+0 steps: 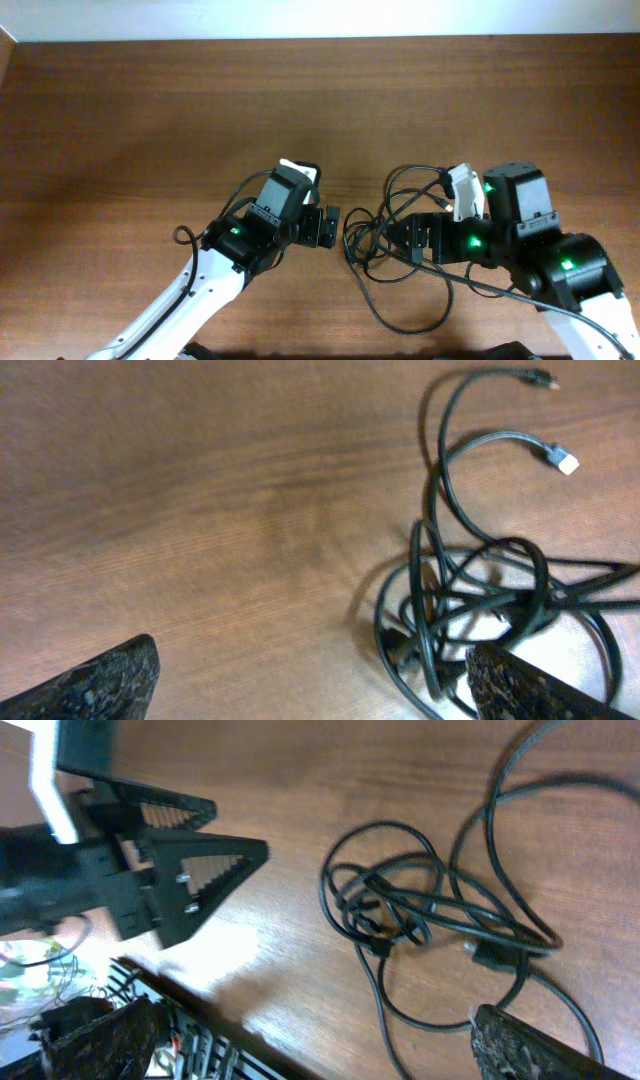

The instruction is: Untangle cables

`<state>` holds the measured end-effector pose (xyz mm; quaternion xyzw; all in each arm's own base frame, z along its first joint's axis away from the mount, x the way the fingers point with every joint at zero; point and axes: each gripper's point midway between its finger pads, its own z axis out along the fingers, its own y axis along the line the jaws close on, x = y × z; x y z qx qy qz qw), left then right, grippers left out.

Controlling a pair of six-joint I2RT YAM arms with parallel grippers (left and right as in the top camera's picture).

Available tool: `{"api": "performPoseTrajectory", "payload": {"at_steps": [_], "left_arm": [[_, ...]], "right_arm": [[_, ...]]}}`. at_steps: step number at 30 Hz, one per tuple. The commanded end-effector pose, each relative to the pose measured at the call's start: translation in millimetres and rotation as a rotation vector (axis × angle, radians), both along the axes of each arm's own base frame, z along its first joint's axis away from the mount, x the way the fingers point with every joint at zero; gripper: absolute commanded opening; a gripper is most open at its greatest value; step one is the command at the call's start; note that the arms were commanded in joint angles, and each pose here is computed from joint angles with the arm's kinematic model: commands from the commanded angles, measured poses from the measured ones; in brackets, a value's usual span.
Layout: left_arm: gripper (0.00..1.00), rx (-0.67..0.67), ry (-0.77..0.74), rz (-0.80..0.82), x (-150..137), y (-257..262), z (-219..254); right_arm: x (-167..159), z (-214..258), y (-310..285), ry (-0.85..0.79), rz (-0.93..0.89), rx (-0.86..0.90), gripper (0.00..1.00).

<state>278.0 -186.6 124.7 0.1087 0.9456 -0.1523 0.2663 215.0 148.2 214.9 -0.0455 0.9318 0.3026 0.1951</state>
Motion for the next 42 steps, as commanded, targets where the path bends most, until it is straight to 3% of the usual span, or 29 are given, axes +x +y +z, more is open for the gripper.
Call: {"api": "performPoseTrajectory", "payload": {"at_steps": [1,2,3,5,9,22,26,31,33,42], "left_arm": [[0.99,-0.007,0.058,-0.043,-12,-4,-7],[0.99,-0.001,0.066,-0.042,-14,-3,-8],[0.99,0.002,0.066,-0.04,-14,-2,-9],[0.99,0.002,0.066,-0.041,-14,-2,-9],[0.99,0.011,0.076,-0.039,-16,0,-11],[0.99,0.02,0.091,-0.038,-19,2,-13],[0.99,0.021,0.09,-0.037,-18,2,-13],[0.99,0.026,0.088,-0.034,-18,3,-13],[0.99,0.026,0.088,-0.034,-18,3,-13],[0.99,0.046,0.123,-0.033,-17,3,-26]], "right_arm": [[-8,-37,1,0.132,0.005,-0.026,0.98],[-12,-50,2,0.182,0.011,-0.029,0.98],[-13,-57,2,0.213,0.015,-0.03,0.88],[-13,-64,3,0.247,0.017,-0.035,0.79],[-16,-72,1,0.296,0.0,-0.054,0.79],[-32,-109,-46,0.467,-0.306,-0.266,0.82],[-29,-144,-44,0.52,-0.468,-0.199,0.83],[-14,-167,-22,0.474,-0.468,-0.035,0.81],[-13,-174,-22,0.471,-0.495,-0.018,0.76],[-15,-193,-29,0.474,-0.546,-0.035,0.34]]}}
